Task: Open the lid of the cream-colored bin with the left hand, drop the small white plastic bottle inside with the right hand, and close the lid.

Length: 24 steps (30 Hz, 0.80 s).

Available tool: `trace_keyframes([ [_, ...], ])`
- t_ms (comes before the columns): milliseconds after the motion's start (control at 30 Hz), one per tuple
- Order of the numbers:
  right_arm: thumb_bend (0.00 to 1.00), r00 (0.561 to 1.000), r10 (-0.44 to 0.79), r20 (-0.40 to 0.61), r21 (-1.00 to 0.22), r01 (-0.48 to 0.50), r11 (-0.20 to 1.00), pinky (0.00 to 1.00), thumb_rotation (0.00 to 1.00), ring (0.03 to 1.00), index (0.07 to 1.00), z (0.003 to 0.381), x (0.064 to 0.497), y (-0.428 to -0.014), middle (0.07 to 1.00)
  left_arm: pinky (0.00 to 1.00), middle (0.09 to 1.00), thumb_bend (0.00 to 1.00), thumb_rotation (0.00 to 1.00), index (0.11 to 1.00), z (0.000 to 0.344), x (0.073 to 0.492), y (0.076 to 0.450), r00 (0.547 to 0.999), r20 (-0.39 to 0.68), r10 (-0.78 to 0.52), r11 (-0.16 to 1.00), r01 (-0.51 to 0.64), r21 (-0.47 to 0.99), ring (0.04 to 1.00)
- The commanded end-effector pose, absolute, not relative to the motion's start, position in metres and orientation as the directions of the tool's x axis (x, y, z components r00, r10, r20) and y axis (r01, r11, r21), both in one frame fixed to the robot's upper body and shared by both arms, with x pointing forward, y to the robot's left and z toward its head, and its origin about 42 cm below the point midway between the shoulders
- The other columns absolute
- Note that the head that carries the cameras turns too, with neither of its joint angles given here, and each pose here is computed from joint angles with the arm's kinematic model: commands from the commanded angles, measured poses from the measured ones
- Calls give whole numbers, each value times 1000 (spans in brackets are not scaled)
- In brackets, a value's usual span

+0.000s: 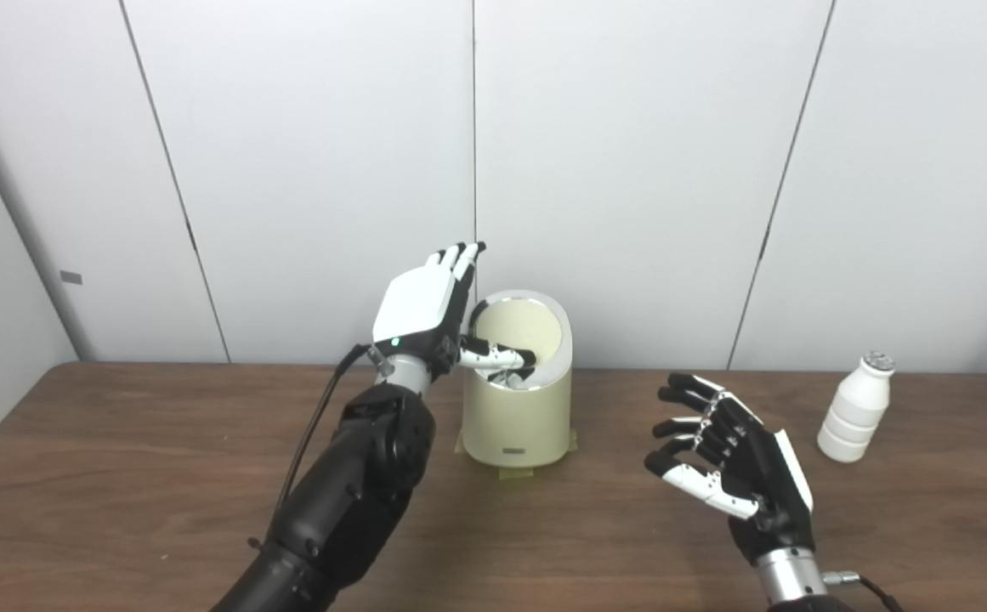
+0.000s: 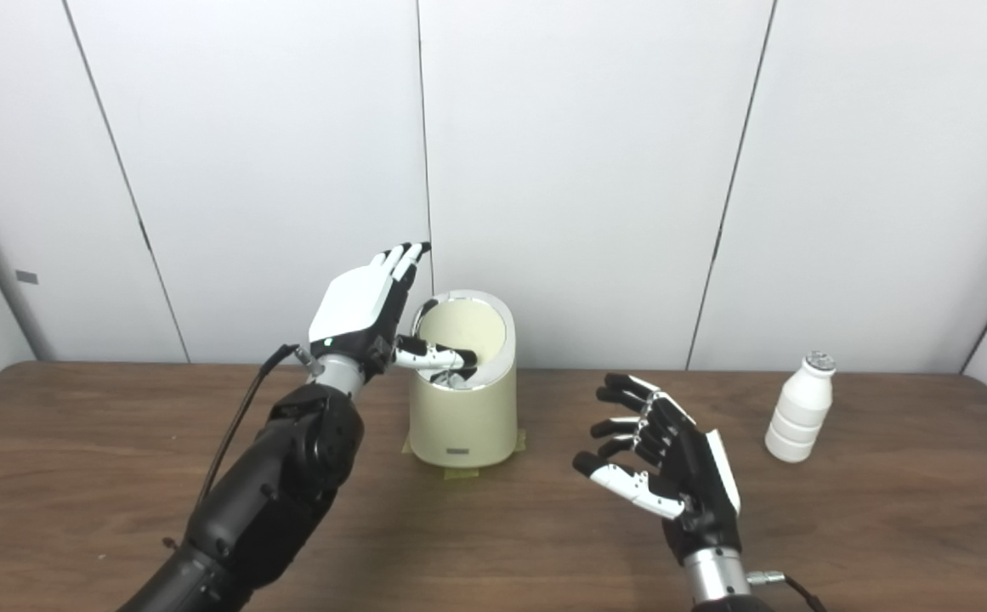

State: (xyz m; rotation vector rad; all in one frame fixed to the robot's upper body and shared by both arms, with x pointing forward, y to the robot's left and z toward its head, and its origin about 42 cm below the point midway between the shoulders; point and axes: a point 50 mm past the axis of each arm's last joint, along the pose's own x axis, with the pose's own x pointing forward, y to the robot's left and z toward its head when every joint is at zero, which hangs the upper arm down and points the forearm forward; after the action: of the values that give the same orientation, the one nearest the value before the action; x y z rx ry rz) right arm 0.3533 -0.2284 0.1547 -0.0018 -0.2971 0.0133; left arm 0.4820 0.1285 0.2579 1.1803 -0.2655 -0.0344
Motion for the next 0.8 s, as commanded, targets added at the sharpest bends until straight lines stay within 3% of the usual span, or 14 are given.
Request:
trace_keyframes([
  [0, 793, 921, 19, 390, -2, -20, 1000, 431, 251, 559, 719, 179, 363, -226, 719, 867, 1000, 809, 0, 1000, 276, 487, 128, 959, 234, -159, 287, -182, 940, 1000],
  [200, 781, 920, 16, 391, 9, -21, 1000, 432, 225, 558, 720, 180, 363, -226, 718, 856, 1000, 809, 0, 1000, 275, 486, 130, 959, 230, -164, 154, -205, 967, 1000],
  [400, 783, 920, 19, 391, 3, -22, 1000, 437, 234, 567, 721, 180, 363, -226, 720, 867, 1000, 796, 0, 1000, 273, 484, 130, 975, 152, -160, 71, -142, 987, 1000],
  [600, 767, 920, 14, 392, -5, -13, 1000, 417, 220, 549, 720, 180, 362, -227, 718, 819, 1000, 782, 0, 1000, 275, 481, 132, 974, 156, -162, 90, -143, 986, 993],
  [767, 776, 919, 18, 393, -7, -16, 1000, 426, 240, 564, 719, 181, 363, -226, 721, 832, 994, 801, 0, 1000, 290, 476, 131, 954, 247, -170, 174, -218, 960, 974],
])
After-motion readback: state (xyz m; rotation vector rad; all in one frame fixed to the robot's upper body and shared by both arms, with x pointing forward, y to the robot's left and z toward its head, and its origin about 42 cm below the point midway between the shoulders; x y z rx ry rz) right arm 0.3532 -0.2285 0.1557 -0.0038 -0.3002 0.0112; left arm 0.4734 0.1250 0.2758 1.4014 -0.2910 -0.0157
